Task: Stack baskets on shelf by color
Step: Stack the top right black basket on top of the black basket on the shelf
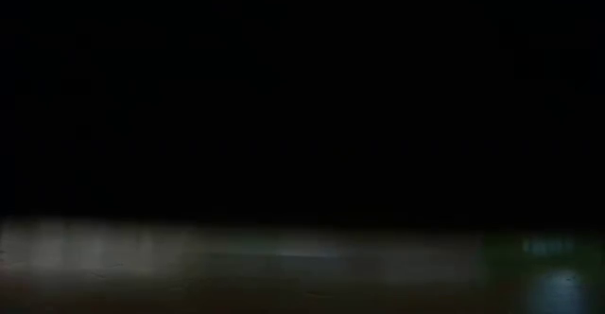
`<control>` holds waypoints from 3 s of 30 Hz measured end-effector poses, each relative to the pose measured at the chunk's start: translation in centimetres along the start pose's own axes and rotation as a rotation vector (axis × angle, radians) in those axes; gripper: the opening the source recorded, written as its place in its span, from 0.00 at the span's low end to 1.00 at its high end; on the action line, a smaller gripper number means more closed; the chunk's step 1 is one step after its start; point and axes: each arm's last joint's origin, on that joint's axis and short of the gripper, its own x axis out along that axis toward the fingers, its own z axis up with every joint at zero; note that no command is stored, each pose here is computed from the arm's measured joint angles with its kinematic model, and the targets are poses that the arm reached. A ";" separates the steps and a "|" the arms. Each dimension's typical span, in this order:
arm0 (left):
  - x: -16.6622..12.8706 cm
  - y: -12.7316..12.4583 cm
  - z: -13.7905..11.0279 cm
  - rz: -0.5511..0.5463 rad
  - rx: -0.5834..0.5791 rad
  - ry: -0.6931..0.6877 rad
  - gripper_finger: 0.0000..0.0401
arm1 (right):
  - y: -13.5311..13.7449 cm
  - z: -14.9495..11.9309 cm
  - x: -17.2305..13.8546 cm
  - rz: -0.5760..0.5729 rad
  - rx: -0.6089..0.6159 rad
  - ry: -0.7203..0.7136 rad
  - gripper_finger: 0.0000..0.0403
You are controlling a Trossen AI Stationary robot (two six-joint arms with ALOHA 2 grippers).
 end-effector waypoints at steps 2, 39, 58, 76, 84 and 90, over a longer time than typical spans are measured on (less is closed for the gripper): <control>0.0 0.1 0.0 0.016 -0.024 -0.010 0.18 | -1.2 0.1 -1.6 -0.055 0.063 -0.065 0.09; 0.9 0.4 -0.7 0.219 -0.445 0.026 0.18 | -26.9 -0.8 -10.9 -0.376 0.515 -0.280 0.09; 2.5 -0.8 -0.2 0.270 -0.449 0.040 0.18 | -37.2 -0.7 -6.8 -0.284 0.693 -0.126 0.09; 2.5 -0.7 -0.2 0.270 -0.498 0.033 0.18 | -44.1 -2.7 -2.9 -0.282 0.699 -0.010 0.05; 2.5 -0.7 -0.2 0.270 -0.502 0.032 0.18 | -45.6 -3.5 0.2 -0.241 0.633 -0.026 0.21; 2.5 -0.7 -0.2 0.270 -0.522 0.030 0.18 | -46.2 -3.8 2.2 -0.250 0.542 -0.061 0.25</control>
